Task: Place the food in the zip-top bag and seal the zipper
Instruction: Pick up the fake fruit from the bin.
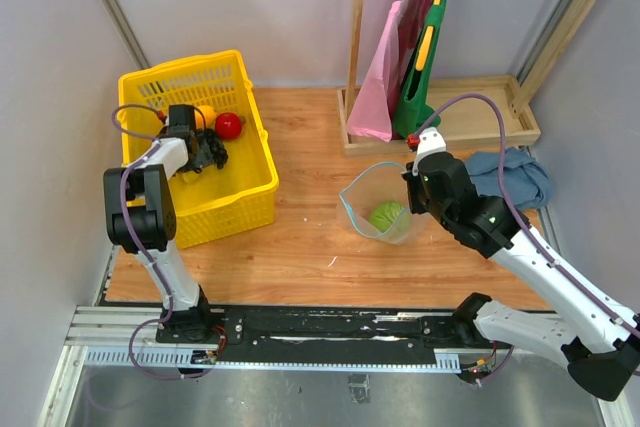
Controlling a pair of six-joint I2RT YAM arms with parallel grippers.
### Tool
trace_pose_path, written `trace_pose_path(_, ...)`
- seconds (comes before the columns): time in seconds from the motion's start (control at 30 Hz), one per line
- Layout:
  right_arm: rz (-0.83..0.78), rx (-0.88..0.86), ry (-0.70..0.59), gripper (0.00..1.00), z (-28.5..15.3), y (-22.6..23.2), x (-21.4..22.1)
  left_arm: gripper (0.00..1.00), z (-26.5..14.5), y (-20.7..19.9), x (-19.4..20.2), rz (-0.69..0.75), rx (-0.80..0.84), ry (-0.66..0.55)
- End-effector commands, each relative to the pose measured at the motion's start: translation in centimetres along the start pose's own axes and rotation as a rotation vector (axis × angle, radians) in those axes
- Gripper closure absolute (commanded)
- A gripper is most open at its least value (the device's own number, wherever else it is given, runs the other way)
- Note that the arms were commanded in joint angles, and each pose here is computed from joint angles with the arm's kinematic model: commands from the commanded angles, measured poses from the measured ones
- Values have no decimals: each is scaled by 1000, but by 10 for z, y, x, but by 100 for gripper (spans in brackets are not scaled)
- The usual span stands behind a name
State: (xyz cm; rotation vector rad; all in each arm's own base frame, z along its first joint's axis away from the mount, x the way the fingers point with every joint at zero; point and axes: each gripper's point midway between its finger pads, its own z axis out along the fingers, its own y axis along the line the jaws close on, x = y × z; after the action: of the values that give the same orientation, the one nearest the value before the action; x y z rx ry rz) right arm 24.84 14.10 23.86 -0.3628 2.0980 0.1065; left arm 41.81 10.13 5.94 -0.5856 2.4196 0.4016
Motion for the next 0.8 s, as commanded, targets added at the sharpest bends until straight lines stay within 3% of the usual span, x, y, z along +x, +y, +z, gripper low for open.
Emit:
trace_pose_path(0.0,-5,-2,-4,99,2,0,1,19,17,2,-8,-29,-13,-23)
trace_pose_path(0.23,-3,-6,3,100,3,1,4,34,24,-5,-2,-19,16,-9)
trace_pose_path(0.53,0,-19,2,99,1,2,7,22,26,0,-13,-73,9,-57)
trace_pose_path(0.77,-3,-31,11,99,2,4,9,21,40,6,-22,-93,9,-87)
